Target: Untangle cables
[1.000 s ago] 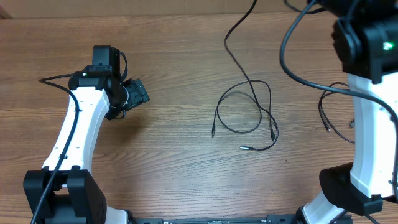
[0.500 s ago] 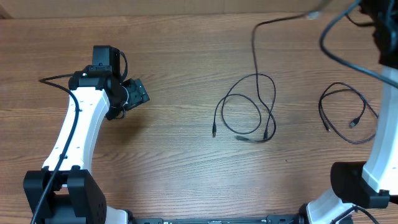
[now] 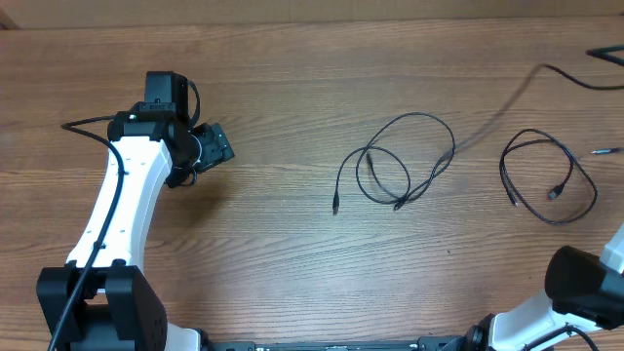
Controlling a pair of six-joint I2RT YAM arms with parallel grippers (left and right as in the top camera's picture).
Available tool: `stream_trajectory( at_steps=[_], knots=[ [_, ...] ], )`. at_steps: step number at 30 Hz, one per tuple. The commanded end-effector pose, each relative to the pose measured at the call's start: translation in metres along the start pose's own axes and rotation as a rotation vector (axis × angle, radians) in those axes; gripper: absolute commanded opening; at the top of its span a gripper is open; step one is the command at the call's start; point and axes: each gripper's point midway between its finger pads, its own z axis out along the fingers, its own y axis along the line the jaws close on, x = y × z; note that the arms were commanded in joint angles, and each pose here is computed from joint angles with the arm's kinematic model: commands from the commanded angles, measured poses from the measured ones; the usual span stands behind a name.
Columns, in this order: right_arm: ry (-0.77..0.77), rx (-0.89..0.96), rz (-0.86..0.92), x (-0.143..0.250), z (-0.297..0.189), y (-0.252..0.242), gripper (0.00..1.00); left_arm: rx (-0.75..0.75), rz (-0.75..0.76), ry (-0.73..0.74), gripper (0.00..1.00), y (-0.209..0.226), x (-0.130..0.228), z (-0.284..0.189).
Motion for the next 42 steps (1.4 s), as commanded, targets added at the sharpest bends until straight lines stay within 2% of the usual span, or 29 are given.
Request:
stream_trajectory(
  at_steps=[1,3,5,6,7,9,12,14,22,27,35,40,42],
  knots=[
    [0.014,0.026,0.026,0.005,0.014,-0.004,0.10,0.021,0.021,-0.023,0.84,-0.006,-0.007,-0.007],
    [0.019,0.023,0.024,0.007,0.019,-0.002,0.32,0.021,0.021,-0.023,0.84,-0.006,-0.007,-0.007],
    [0.040,-0.031,0.027,0.010,0.022,0.009,0.67,0.021,0.021,-0.023,0.84,-0.006,-0.007,-0.007],
    [0.061,-0.082,0.029,0.014,0.021,0.018,0.78,0.021,0.021,-0.023,0.84,-0.006,-0.007,-0.007],
    [0.085,-0.131,0.024,0.018,0.020,0.026,0.84,0.021,0.021,-0.023,0.83,-0.006,-0.007,-0.007],
    [0.147,-0.247,0.010,0.028,0.015,0.046,0.90,0.021,0.021,-0.023,0.84,-0.006,-0.007,-0.007],
    [0.262,-0.422,-0.064,0.052,0.002,0.071,0.91,0.021,0.021,-0.023,0.84,-0.006,-0.007,-0.007],
    [0.334,-0.474,-0.089,0.069,-0.003,0.077,0.92,0.021,0.021,-0.024,0.84,-0.006,-0.007,-0.007],
    [0.562,-0.413,-0.145,0.141,0.032,0.075,0.93,0.022,0.022,-0.027,0.84,-0.006,-0.007,-0.007],
    [0.664,-0.577,-0.317,0.198,0.046,0.103,0.91,0.022,0.022,-0.027,0.84,-0.006,-0.007,-0.007],
    [0.664,-0.701,-0.548,0.276,0.067,0.135,0.85,0.022,0.022,-0.026,0.84,-0.006,-0.007,-0.007],
    [0.624,-0.705,-0.614,0.310,0.084,0.144,0.82,0.022,0.022,-0.026,0.84,-0.006,-0.007,-0.007],
    [0.588,-0.696,-0.629,0.318,0.094,0.146,0.77,0.022,0.021,-0.025,0.84,-0.006,-0.007,-0.007]
  ],
)
